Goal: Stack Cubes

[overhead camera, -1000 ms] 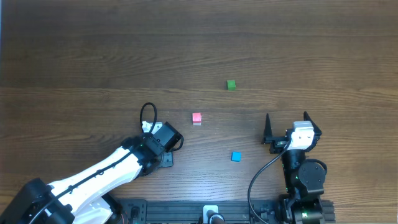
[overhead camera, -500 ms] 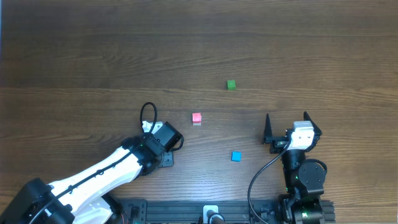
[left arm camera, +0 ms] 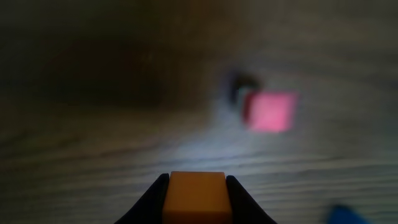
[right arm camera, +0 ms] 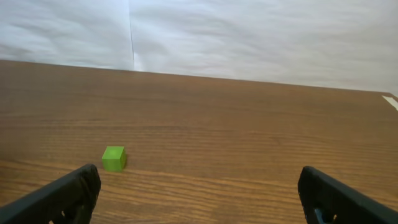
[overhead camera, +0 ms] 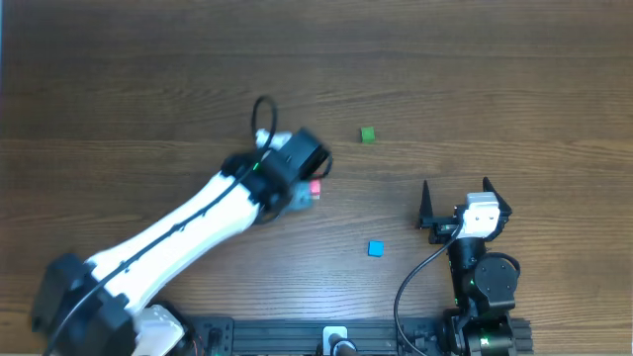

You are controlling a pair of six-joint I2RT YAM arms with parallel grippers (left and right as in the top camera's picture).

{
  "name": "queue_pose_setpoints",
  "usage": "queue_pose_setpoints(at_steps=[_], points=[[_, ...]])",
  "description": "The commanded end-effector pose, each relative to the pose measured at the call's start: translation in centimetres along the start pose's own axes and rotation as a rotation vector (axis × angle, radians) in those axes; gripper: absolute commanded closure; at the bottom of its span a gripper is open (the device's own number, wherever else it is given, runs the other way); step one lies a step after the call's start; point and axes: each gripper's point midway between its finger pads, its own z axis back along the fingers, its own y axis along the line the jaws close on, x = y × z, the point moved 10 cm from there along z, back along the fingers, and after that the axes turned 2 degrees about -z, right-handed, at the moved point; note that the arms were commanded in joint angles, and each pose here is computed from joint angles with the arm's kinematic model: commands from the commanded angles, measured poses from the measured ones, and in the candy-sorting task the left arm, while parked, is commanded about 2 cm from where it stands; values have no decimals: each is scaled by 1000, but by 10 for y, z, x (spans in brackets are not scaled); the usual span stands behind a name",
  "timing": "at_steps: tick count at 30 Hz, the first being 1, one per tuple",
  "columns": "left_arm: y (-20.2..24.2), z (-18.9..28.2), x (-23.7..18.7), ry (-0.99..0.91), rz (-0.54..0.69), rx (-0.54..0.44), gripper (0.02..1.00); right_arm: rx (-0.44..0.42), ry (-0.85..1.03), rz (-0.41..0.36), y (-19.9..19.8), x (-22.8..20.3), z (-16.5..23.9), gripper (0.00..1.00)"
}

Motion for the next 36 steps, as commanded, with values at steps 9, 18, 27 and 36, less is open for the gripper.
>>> queue_pose_setpoints(at_steps=[9, 18, 27, 36], points=[[-45, -29, 37, 44, -58, 20, 978, 0, -1, 4, 0, -2, 0, 7], [-54, -43, 34, 62, -70, 3, 978, 0, -1, 4, 0, -2, 0, 9], [-57, -53, 30, 95, -78, 7, 978, 0, -1, 4, 0, -2, 0, 9], [-57, -54, 29, 102, -78, 5, 978, 0, -1, 4, 0, -2, 0, 9]])
